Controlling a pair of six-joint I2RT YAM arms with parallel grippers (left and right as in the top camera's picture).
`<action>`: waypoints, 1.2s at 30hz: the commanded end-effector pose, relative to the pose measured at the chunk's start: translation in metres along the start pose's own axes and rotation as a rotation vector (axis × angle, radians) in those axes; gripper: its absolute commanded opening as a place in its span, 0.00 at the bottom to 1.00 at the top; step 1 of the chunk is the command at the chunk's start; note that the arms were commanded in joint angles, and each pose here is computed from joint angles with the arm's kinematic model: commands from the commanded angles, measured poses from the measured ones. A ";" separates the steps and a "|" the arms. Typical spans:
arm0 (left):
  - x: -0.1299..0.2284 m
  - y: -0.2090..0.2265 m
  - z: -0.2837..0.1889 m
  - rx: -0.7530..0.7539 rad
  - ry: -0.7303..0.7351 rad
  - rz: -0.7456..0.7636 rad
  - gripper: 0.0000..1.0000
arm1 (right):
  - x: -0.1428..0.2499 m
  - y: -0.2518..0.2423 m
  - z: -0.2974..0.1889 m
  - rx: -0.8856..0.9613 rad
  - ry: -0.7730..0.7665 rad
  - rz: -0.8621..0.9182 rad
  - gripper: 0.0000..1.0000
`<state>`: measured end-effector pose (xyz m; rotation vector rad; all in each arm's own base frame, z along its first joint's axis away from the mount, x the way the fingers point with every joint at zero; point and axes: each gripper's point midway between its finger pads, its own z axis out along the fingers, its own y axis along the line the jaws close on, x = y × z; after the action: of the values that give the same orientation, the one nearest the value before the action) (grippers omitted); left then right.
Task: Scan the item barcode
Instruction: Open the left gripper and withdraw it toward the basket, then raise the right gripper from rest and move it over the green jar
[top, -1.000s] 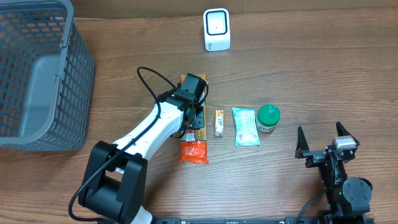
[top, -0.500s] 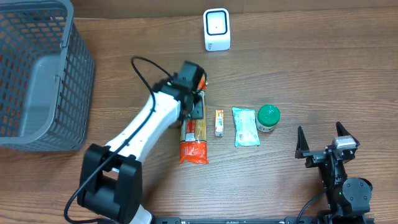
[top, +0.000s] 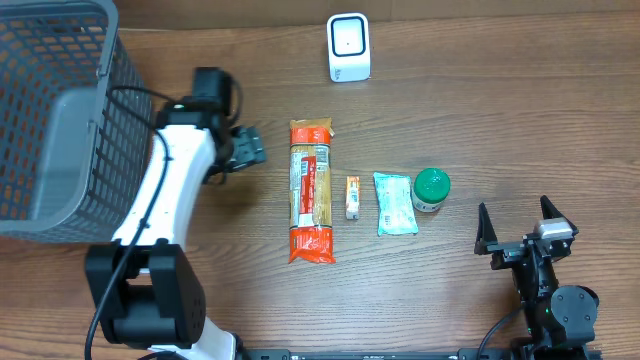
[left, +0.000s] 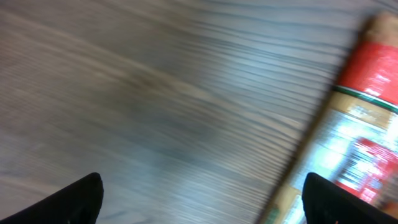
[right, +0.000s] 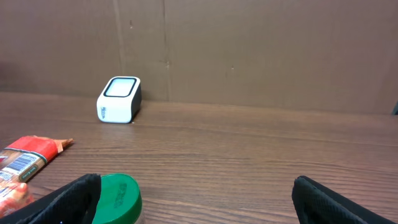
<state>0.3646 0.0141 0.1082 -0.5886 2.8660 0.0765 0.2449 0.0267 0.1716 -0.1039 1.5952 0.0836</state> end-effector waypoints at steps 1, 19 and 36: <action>-0.007 0.024 -0.001 -0.025 0.003 -0.013 0.96 | 0.002 -0.002 0.000 0.011 -0.002 -0.005 1.00; -0.013 0.044 0.001 -0.042 -0.002 -0.063 1.00 | 0.002 -0.002 0.000 0.011 -0.002 -0.005 1.00; -0.013 0.044 0.001 -0.042 -0.002 -0.063 1.00 | 0.002 -0.002 0.000 0.011 -0.002 -0.005 1.00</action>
<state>0.3573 0.0562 0.1077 -0.7024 2.8563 0.1141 0.2449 0.0267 0.1715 -0.1039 1.5956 0.0836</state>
